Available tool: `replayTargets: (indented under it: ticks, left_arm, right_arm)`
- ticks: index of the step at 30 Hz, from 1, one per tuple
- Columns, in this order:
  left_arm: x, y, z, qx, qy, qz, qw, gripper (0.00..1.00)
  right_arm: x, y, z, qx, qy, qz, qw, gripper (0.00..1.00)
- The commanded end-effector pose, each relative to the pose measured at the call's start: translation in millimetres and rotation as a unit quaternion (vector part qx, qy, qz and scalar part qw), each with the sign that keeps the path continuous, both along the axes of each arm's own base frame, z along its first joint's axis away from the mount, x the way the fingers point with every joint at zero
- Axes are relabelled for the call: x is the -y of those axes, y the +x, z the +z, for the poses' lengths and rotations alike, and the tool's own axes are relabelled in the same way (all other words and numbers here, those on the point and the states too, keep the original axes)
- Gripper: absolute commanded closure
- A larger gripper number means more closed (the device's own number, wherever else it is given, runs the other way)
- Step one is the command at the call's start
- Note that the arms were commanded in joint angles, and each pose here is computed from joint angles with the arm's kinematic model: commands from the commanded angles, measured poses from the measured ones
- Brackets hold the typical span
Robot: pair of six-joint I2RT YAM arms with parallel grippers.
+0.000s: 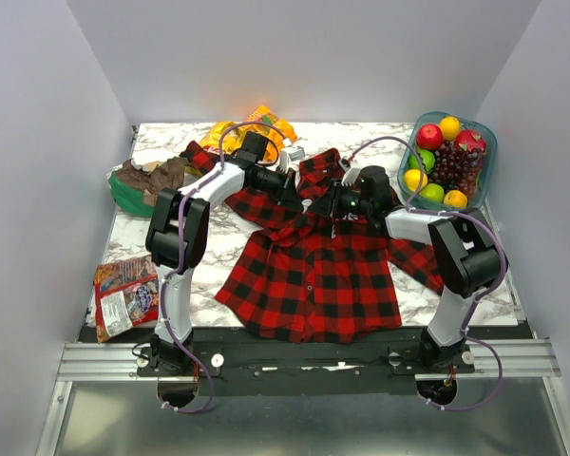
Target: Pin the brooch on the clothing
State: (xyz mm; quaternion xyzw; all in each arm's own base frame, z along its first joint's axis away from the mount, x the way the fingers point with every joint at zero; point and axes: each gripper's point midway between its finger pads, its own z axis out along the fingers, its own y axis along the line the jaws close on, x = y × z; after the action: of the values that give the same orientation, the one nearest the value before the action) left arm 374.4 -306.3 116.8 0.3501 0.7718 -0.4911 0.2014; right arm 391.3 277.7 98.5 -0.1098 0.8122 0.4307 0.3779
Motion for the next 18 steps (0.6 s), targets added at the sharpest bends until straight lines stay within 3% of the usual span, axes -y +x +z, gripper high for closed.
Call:
replayTargets:
  ticks: [1,8,18]
  left_arm:
    - [6.4,-19.8,24.7,-0.016,-0.009,-0.016,1.000,1.00]
    - [3.7,-13.8,18.6,-0.016,0.012,0.002,1.000,1.00]
    - [7.1,-18.8,26.6,-0.018,-0.011,-0.012,1.000,1.00]
  right_arm:
    - [15.0,28.3,9.1,0.032,-0.013,-0.069,0.997,0.71]
    - [11.9,21.6,12.5,0.035,0.001,-0.058,0.998,0.71]
    - [12.3,24.7,13.2,0.035,-0.003,-0.061,0.997,0.71]
